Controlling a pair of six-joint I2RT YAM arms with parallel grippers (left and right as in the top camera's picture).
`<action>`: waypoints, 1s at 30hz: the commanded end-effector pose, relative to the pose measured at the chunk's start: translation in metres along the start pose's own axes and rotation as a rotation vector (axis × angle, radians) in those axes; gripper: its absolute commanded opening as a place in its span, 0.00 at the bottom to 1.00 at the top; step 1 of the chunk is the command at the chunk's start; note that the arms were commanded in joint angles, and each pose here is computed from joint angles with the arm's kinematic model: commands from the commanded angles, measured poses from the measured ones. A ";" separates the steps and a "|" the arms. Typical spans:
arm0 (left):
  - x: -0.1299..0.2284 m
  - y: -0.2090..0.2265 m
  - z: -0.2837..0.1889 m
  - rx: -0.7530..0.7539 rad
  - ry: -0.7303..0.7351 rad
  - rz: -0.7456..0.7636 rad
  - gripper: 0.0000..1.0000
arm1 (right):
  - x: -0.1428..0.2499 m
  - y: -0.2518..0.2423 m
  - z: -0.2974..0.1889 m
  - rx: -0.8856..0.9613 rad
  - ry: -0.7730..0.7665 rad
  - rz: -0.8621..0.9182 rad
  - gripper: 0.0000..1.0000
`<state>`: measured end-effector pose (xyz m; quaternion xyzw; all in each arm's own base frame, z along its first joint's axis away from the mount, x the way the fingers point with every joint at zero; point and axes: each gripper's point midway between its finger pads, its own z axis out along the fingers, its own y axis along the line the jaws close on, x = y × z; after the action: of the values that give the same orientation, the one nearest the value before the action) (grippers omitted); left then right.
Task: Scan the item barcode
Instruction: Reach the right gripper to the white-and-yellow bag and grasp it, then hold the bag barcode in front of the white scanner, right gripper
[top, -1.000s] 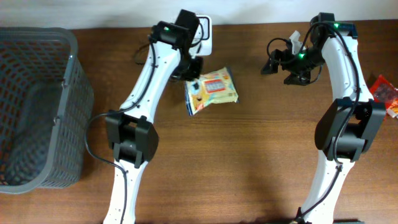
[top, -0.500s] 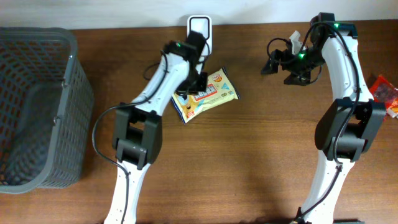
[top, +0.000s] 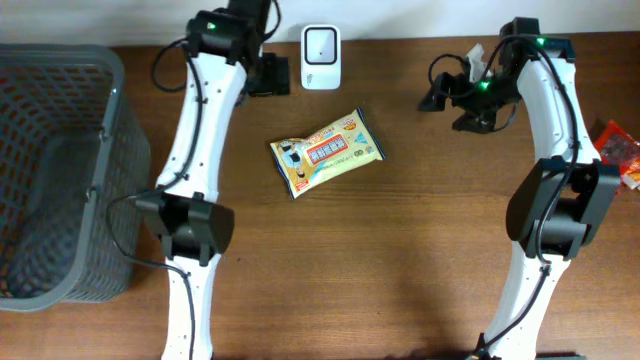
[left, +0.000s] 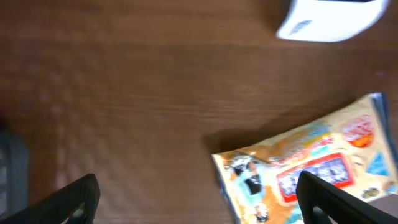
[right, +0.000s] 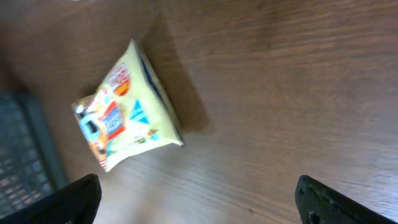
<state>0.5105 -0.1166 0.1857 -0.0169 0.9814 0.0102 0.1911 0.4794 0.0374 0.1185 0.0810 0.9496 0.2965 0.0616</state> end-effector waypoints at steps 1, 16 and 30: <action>0.004 0.013 0.011 -0.032 0.031 -0.013 0.99 | 0.022 0.033 0.031 -0.057 0.088 -0.030 0.99; 0.004 0.013 0.011 -0.031 0.031 -0.012 0.99 | 0.077 0.060 0.194 0.191 -0.009 0.541 0.61; 0.004 0.013 0.011 -0.031 0.031 -0.012 0.99 | -0.027 0.142 0.093 -0.004 -0.232 -0.061 0.04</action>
<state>0.5105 -0.1052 0.1758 -0.0258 0.9835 0.0196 0.1779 0.5118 0.1957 0.0813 0.1411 0.9486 0.2614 0.1089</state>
